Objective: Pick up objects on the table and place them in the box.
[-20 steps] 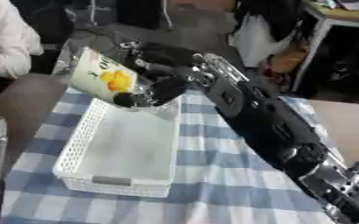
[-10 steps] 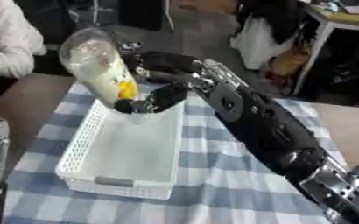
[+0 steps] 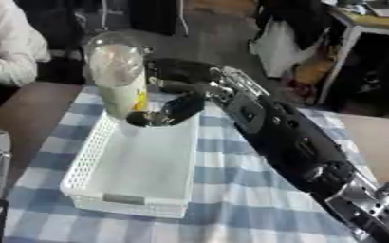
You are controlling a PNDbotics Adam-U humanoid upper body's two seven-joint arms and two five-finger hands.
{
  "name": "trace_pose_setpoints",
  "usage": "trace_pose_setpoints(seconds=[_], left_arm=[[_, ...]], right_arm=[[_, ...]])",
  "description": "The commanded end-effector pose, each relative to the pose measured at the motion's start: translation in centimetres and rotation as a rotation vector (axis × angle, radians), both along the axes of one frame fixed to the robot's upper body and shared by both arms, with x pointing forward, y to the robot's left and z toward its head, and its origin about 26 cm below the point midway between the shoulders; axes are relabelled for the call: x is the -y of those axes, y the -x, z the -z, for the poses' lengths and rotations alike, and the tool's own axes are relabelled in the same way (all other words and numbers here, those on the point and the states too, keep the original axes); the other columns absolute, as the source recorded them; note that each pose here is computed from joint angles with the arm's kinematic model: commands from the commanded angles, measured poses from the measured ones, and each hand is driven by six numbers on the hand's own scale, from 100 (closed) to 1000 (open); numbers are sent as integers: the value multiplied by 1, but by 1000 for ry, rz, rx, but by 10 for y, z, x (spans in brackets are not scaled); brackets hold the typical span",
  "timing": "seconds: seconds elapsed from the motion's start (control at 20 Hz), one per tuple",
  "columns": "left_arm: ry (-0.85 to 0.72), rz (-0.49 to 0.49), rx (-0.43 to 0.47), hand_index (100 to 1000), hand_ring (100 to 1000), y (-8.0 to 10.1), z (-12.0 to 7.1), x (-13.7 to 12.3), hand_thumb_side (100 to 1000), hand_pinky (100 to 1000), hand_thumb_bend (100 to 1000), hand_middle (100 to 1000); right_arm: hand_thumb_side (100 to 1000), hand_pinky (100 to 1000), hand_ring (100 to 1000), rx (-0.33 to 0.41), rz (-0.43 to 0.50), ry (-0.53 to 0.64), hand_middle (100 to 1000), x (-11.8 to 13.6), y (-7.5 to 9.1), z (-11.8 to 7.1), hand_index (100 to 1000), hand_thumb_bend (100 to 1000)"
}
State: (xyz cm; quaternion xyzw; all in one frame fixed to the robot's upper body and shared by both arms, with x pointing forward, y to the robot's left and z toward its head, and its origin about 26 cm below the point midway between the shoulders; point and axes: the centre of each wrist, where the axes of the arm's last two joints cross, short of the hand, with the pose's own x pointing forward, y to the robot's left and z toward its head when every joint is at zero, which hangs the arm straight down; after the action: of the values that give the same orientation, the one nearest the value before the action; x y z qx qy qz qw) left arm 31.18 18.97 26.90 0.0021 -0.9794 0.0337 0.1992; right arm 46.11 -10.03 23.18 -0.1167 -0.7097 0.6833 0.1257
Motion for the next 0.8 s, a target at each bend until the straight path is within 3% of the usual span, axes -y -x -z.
trace_pose_setpoints(seconds=[0.05,0.25,0.45,0.65,0.8], left_arm=[[1,15,32,786,622,2,-8,2,999,692,190,817],[1,12,29,786,622,2,-8,2,999,692,189,817],[1,6,27,786,622,2,-7,1,999,692,189,817],[-8,-9,13,786,620,2,-3,-3,1000,691,188,817],[-15,-31,1,786,617,2,0,-7,1000,689,187,817]], right_arm=[[1000,1000,892,0,11,-11,914,10,-3,-9,1000,491],[1000,1000,878,-39,-2,-19,897,13,-4,-7,1000,500],[1000,954,837,-7,13,-72,862,22,-4,-12,993,483],[1000,820,763,16,79,-124,795,43,-4,-6,916,309],[1000,774,736,46,68,-152,769,65,7,-8,892,205]])
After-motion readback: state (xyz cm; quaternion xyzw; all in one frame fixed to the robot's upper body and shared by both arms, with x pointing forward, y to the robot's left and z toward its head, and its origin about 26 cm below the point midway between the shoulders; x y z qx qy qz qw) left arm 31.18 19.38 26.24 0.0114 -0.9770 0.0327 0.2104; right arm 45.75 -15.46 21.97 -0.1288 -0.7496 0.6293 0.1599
